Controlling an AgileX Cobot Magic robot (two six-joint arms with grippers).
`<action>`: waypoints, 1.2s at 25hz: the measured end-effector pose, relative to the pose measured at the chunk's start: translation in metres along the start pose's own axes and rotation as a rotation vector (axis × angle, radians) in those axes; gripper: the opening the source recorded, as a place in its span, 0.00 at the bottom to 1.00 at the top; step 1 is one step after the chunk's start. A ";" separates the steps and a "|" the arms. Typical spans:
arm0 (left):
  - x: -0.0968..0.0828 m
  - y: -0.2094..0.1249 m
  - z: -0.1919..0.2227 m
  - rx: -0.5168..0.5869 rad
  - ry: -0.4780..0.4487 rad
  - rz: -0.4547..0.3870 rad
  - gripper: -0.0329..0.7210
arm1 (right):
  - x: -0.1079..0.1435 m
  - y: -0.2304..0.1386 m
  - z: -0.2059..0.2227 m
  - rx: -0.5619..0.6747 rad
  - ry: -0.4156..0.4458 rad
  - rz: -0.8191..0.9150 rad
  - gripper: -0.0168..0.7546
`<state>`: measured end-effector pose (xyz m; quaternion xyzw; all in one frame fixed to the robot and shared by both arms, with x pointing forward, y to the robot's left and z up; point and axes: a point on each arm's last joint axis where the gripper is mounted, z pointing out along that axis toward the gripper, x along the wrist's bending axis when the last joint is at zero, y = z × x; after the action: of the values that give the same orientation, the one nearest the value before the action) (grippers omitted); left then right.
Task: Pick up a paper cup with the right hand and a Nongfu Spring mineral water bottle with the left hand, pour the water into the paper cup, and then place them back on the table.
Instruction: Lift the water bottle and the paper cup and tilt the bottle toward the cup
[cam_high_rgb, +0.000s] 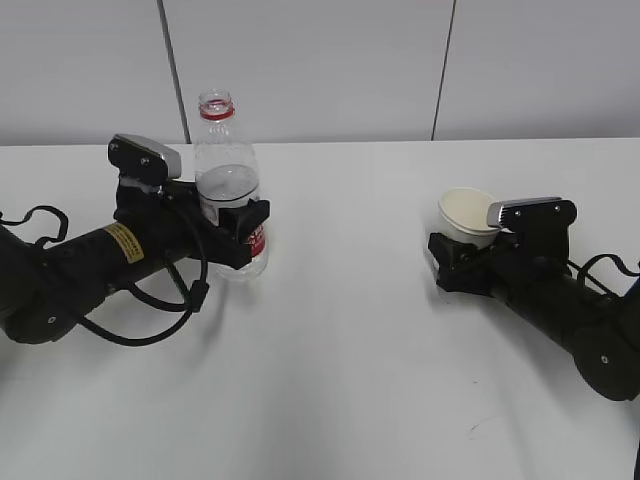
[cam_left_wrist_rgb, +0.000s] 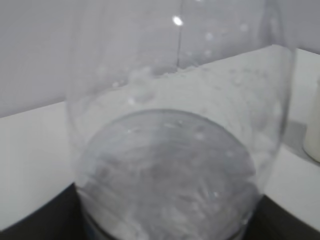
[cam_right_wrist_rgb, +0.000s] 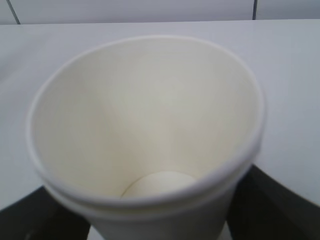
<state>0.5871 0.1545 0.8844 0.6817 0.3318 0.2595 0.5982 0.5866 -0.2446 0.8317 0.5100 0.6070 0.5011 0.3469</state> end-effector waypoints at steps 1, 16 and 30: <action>0.000 0.000 0.000 0.000 0.002 -0.001 0.59 | 0.000 0.000 0.000 0.000 0.000 0.000 0.71; 0.013 0.000 -0.004 -0.006 0.044 -0.010 0.52 | 0.029 0.003 0.005 0.000 0.333 -0.146 0.70; 0.029 0.016 -0.013 0.034 0.126 0.238 0.52 | 0.092 0.029 0.035 0.038 0.716 -0.223 0.70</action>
<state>0.5984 0.1833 0.9011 0.7086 0.2900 0.3653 0.5295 0.6056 -0.1471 0.8593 0.2395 0.7511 0.5953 0.1554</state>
